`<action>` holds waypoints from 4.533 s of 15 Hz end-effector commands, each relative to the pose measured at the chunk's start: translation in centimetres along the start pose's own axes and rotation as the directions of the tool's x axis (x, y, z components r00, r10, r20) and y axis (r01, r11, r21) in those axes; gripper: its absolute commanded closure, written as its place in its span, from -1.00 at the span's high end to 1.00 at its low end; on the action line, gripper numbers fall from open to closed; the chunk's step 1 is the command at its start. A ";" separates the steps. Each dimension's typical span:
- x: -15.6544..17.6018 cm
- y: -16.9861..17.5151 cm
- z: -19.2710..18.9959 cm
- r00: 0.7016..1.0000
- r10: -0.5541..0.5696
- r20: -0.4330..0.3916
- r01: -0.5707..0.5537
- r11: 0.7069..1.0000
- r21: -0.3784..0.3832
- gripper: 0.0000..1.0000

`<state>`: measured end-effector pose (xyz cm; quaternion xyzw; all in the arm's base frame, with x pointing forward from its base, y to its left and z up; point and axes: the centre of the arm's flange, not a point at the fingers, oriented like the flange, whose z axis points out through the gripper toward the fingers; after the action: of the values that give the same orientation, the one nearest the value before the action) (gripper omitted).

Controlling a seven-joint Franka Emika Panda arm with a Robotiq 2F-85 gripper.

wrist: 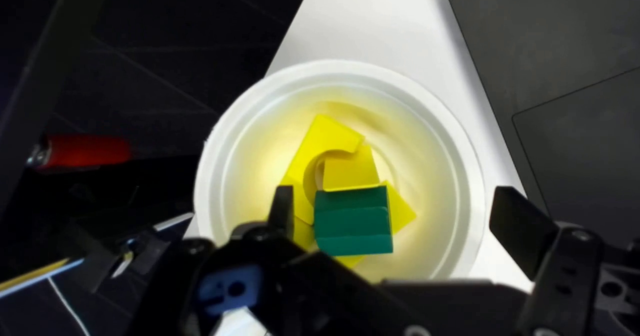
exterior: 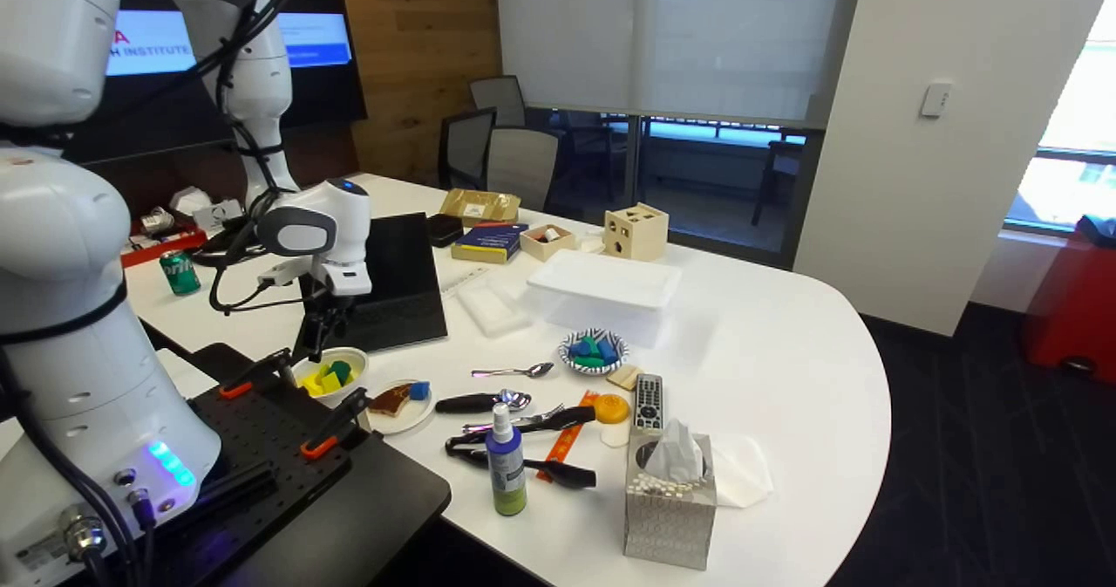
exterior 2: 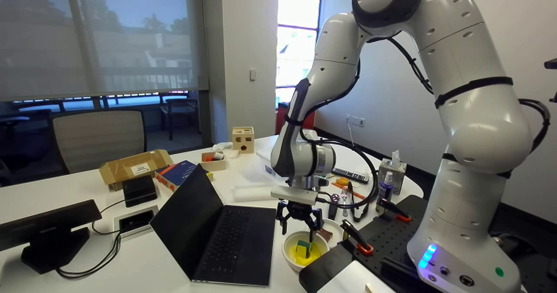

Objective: Take the green object out of the bowl and put it on the white plate

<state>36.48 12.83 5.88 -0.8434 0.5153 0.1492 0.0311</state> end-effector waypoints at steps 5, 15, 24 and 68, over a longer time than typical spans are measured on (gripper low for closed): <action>0.0 -0.8 1.8 0.998 0.059 -0.004 -0.059 0.998 -0.031 1.00; 1.2 -0.8 2.4 0.994 0.108 -0.036 -0.110 0.992 -0.059 1.00; 1.1 -0.5 2.8 0.992 0.116 -0.040 -0.119 0.990 -0.073 -0.26; 14.4 3.6 -0.2 0.983 0.035 -0.181 -0.063 0.987 -0.151 0.48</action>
<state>39.76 -1.26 2.48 -0.8444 0.5178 0.1054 -0.0884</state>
